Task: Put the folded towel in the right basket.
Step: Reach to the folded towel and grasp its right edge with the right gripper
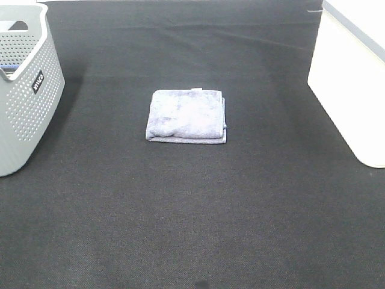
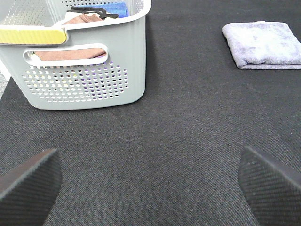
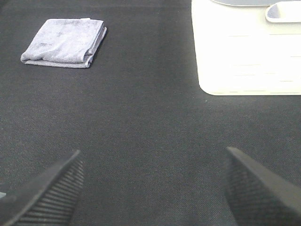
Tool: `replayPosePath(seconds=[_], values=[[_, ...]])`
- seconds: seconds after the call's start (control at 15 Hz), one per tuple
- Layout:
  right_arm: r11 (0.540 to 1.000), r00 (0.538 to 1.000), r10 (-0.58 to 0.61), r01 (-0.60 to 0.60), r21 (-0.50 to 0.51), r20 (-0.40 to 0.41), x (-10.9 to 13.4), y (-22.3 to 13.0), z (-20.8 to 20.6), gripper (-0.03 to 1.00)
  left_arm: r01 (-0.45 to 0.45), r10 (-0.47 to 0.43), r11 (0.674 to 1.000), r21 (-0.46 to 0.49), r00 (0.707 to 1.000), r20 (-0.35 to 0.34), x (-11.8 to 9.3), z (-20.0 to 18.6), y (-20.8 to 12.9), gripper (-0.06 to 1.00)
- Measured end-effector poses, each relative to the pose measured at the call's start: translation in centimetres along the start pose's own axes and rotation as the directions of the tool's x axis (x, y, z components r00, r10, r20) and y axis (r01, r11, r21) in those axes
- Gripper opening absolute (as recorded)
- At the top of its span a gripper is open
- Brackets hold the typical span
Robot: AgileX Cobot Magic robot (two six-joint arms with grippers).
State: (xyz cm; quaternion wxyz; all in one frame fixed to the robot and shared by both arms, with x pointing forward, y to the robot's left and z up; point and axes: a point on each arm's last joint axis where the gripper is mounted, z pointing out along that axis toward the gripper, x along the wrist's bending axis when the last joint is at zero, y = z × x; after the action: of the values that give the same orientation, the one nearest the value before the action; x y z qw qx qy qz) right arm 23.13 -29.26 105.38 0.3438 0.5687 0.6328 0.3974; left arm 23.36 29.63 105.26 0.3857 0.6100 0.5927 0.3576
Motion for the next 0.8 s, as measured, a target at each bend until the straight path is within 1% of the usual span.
replayPosePath(seconds=[0.8], values=[[1.0, 1.0, 0.0, 0.0, 0.0, 0.0, 0.0, 0.0, 0.0, 0.76, 0.0, 0.0, 1.0, 0.0, 1.0, 0.0, 0.0, 0.0, 0.0, 0.97]])
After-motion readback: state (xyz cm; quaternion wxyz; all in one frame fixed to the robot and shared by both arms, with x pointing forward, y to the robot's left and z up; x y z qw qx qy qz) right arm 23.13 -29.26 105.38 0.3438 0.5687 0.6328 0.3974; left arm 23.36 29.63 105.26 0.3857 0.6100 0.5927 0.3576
